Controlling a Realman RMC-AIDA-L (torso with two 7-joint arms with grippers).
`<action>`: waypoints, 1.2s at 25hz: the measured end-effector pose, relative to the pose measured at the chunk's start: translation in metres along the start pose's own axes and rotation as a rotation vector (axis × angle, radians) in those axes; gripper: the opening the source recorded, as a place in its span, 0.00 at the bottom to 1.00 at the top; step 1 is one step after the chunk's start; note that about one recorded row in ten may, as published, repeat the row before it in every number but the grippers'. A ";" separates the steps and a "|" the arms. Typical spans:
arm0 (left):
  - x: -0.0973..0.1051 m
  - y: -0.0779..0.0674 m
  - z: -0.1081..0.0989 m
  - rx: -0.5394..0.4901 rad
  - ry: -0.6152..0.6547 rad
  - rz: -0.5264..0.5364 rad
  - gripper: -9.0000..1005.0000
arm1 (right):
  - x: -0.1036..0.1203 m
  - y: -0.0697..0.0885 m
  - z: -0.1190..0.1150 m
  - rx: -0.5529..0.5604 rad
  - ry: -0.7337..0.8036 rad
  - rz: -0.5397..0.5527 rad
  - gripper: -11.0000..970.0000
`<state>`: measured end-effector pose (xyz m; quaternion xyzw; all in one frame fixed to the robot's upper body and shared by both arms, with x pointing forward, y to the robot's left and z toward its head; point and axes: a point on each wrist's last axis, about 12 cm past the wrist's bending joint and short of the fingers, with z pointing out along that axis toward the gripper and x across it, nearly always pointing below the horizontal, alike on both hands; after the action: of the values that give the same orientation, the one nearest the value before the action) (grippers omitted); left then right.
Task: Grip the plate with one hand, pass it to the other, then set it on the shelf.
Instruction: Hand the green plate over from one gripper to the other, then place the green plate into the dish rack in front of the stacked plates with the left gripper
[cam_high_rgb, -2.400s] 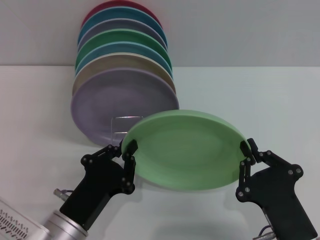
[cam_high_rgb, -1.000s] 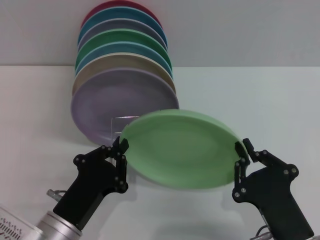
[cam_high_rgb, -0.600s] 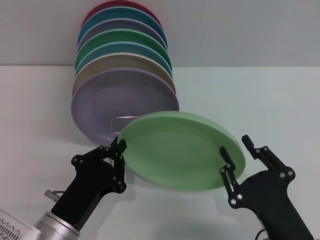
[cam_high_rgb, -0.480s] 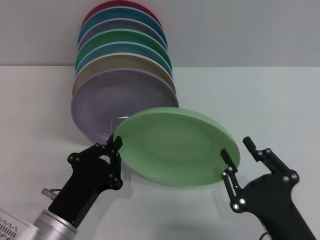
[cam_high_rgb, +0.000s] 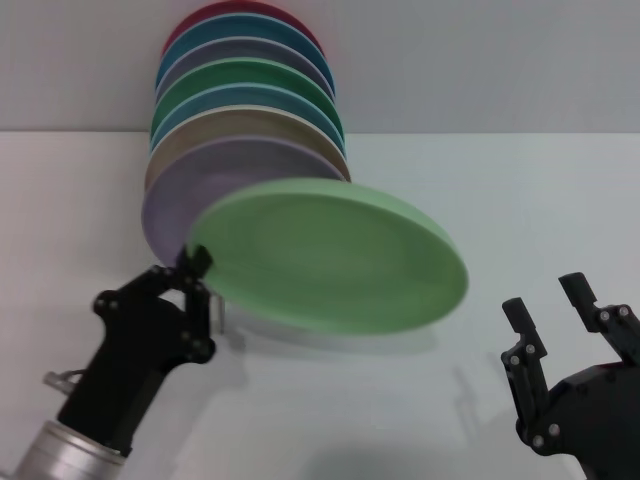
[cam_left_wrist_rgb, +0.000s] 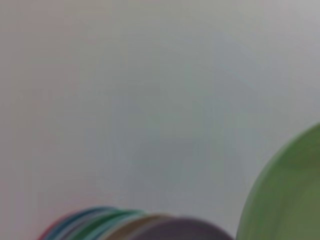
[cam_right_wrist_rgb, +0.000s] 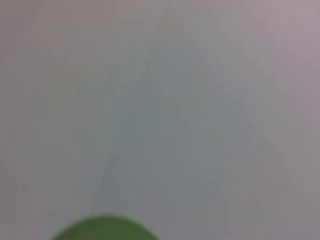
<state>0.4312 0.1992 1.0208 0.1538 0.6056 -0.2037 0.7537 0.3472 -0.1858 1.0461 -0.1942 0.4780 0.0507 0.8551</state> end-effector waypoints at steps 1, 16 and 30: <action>-0.005 0.002 -0.003 -0.011 -0.044 -0.020 0.05 | 0.002 -0.001 0.000 -0.004 0.003 -0.005 0.40; -0.021 0.031 0.002 -0.187 -0.181 -0.110 0.06 | 0.018 -0.012 -0.006 -0.051 0.063 0.012 0.40; -0.012 0.038 0.017 -0.196 -0.091 -0.008 0.07 | 0.020 -0.012 -0.006 -0.060 0.075 0.009 0.40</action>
<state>0.4619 0.2257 1.0354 0.0673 0.5883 -0.1532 0.7911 0.3561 -0.2008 1.0300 -0.2193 0.5087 0.0615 0.8302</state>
